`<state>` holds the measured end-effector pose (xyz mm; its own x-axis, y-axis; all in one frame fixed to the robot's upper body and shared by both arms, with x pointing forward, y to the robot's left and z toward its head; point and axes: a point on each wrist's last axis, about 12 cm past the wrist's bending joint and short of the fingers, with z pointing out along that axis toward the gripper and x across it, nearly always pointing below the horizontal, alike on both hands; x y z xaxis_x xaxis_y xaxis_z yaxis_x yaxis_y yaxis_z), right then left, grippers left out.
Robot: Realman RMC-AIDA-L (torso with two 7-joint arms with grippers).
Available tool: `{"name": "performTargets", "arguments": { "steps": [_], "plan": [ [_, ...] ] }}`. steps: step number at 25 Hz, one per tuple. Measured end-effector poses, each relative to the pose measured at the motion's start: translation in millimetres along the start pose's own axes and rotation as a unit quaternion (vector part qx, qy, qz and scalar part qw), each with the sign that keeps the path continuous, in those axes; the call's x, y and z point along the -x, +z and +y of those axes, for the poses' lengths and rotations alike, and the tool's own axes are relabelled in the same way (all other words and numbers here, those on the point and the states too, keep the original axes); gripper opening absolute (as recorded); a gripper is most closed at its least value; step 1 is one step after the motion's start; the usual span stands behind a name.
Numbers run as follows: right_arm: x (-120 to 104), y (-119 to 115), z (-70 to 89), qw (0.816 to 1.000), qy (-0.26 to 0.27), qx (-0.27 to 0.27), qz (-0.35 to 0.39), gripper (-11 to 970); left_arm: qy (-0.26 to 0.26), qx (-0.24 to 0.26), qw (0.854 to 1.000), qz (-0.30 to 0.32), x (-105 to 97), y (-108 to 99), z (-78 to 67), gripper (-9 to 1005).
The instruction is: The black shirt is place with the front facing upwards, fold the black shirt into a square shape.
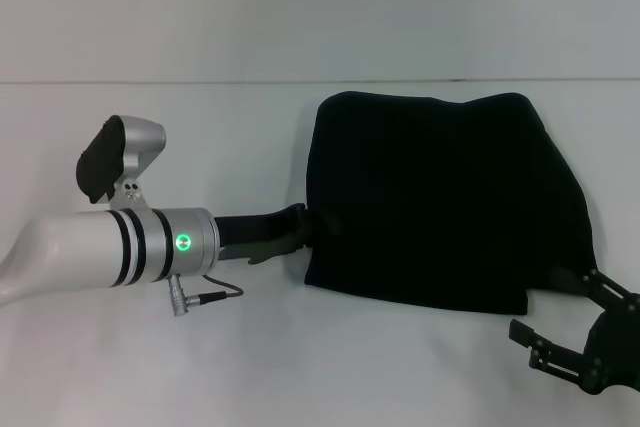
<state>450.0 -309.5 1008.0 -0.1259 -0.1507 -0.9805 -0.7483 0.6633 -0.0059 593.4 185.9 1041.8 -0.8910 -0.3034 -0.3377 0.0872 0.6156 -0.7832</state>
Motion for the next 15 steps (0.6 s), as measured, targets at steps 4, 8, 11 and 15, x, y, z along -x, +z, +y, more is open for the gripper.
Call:
{"name": "performTargets", "arguments": {
  "steps": [4,8,11,15],
  "plan": [
    [0.0,-0.2,0.1,1.0,0.0,0.0,0.0,912,0.002,0.002,1.0,0.0,0.1,-0.2,0.5,417],
    [0.0,-0.2,-0.1,1.0,0.0,-0.001,-0.001,912,0.014,-0.003,1.0,0.0,-0.7,-0.8,0.3,326],
    [0.3,0.1,-0.5,1.0,0.0,-0.002,-0.001,912,0.011,-0.012,1.0,-0.004,-2.0,-2.5,0.9,192],
    [0.9,1.4,-1.7,1.0,-0.002,-0.003,-0.001,913,0.005,-0.052,0.998,-0.022,-5.0,-11.6,3.3,57]
  ]
}}
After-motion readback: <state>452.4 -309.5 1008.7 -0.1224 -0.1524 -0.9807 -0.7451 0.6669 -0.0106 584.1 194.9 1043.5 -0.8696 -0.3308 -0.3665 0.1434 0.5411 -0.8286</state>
